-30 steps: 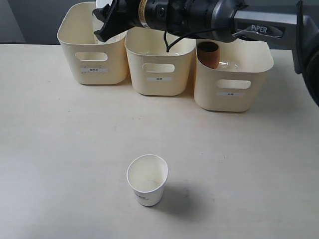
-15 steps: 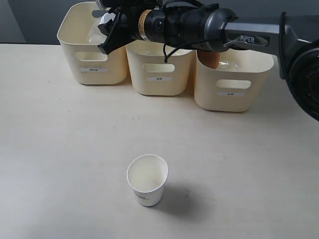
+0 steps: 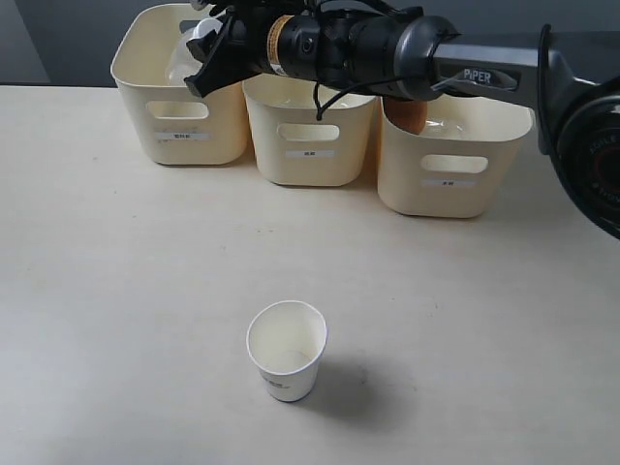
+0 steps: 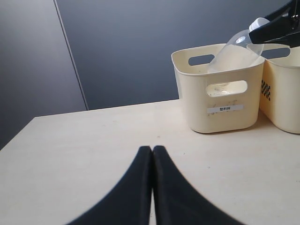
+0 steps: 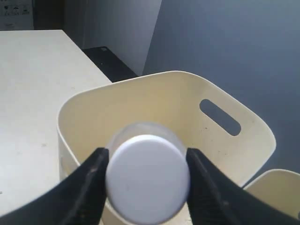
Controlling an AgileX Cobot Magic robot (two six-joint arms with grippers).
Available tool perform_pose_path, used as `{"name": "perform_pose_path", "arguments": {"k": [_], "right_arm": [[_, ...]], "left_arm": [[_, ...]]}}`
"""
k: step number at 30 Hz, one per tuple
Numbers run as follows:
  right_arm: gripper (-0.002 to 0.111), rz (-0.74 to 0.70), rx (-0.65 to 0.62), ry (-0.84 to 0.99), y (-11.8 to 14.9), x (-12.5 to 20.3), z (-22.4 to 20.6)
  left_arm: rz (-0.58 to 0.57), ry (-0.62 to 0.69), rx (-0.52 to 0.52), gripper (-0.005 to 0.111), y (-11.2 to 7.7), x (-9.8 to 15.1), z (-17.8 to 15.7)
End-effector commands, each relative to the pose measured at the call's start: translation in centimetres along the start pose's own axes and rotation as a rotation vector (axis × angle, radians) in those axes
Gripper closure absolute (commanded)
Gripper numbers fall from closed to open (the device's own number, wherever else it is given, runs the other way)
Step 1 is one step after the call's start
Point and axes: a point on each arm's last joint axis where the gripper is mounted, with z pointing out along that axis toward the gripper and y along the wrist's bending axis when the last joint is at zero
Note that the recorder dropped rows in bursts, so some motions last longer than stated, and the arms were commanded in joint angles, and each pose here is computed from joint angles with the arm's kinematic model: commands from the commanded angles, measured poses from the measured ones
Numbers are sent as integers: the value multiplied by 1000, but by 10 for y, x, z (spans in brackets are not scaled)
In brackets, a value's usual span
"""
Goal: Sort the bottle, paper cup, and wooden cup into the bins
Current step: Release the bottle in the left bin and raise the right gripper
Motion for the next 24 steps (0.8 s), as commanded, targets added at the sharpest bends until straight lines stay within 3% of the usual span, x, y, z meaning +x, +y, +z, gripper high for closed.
{"name": "perform_pose_path", "arguments": {"k": [1,6,24], "right_arm": [[63,9,-9,-29,-1,-6,-1],[46,39,-18,-48,0,-8,-1],[46,56,-15,-51,0,-8,-1]], "left_arm": [[-2,-10,-2,107,0,0,0],[-2,-10,-2,107,0,0,0],[-2,-10,-2,107,0,0,0]]}}
